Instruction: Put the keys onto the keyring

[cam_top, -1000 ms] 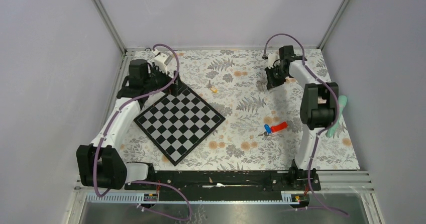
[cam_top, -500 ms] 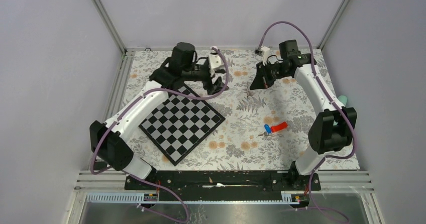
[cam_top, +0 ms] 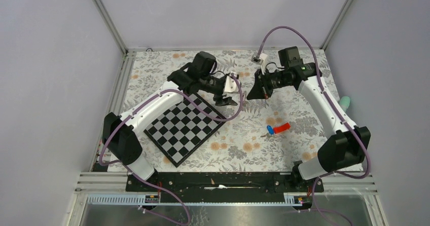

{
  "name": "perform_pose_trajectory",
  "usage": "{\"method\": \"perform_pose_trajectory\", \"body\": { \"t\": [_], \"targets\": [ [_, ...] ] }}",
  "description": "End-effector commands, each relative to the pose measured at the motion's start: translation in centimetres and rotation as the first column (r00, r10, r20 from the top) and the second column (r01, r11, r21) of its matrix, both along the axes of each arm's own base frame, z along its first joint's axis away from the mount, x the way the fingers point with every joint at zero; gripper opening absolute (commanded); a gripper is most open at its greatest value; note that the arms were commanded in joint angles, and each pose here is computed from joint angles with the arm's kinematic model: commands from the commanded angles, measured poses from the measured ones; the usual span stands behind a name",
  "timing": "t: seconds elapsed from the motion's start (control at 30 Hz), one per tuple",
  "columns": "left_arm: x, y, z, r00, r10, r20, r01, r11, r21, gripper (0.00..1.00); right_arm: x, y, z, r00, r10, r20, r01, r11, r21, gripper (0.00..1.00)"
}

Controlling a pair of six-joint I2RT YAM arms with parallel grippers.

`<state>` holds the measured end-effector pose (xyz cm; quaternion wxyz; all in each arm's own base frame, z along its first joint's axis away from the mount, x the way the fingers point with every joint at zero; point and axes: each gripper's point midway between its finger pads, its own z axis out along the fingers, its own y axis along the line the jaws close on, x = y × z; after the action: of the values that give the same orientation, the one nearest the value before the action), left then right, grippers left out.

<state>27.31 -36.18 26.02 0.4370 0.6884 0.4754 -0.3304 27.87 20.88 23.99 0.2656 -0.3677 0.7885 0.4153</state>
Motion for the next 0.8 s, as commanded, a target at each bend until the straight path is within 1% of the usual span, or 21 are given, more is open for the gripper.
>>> {"method": "perform_pose_trajectory", "body": {
  "t": [0.0,0.07,0.2,0.27,0.37,0.43,0.57,0.77],
  "targets": [
    [-0.8,0.3,-0.3,0.971,-0.152,0.183,0.144,0.988,0.058,0.62,-3.4,1.0,0.5,0.993,0.108,0.036,-0.109,0.994,0.026,0.0],
    [-0.8,0.4,0.0,0.968,-0.162,0.193,0.152,0.986,0.064,0.62,-4.0,1.2,-0.1,0.992,0.118,0.035,-0.119,0.993,0.02,0.0],
    [-1.9,0.3,0.5,0.978,-0.164,0.129,0.161,0.986,0.035,0.63,-4.4,1.2,-0.1,0.993,0.107,0.046,-0.108,0.994,0.029,0.0],
    [-2.4,0.5,0.2,0.975,-0.172,0.137,0.168,0.985,0.043,0.62,-4.8,1.1,-0.1,0.992,0.115,0.052,-0.116,0.993,0.033,0.0],
    [-2.4,0.6,0.0,0.968,-0.184,0.173,0.175,0.982,0.064,0.59,-5.4,1.2,-0.2,0.991,0.13,0.045,-0.132,0.99,0.048,0.0],
    [-2.5,0.3,0.0,0.964,-0.189,0.188,0.179,0.981,0.072,0.53,-5.7,1.2,-0.3,0.99,0.134,0.037,-0.136,0.989,0.059,0.0],
    [-3.4,-0.8,0.2,0.952,-0.221,0.214,0.208,0.975,0.08,0.46,-6.0,1.3,-0.4,0.99,0.136,0.026,-0.137,0.988,0.075,0.0],
    [-4.1,-2.0,-0.3,0.942,-0.24,0.236,0.219,0.969,0.112,0.45,-6.4,1.2,-0.7,0.99,0.136,0.023,-0.137,0.988,0.077,0.0]
  ]
}}
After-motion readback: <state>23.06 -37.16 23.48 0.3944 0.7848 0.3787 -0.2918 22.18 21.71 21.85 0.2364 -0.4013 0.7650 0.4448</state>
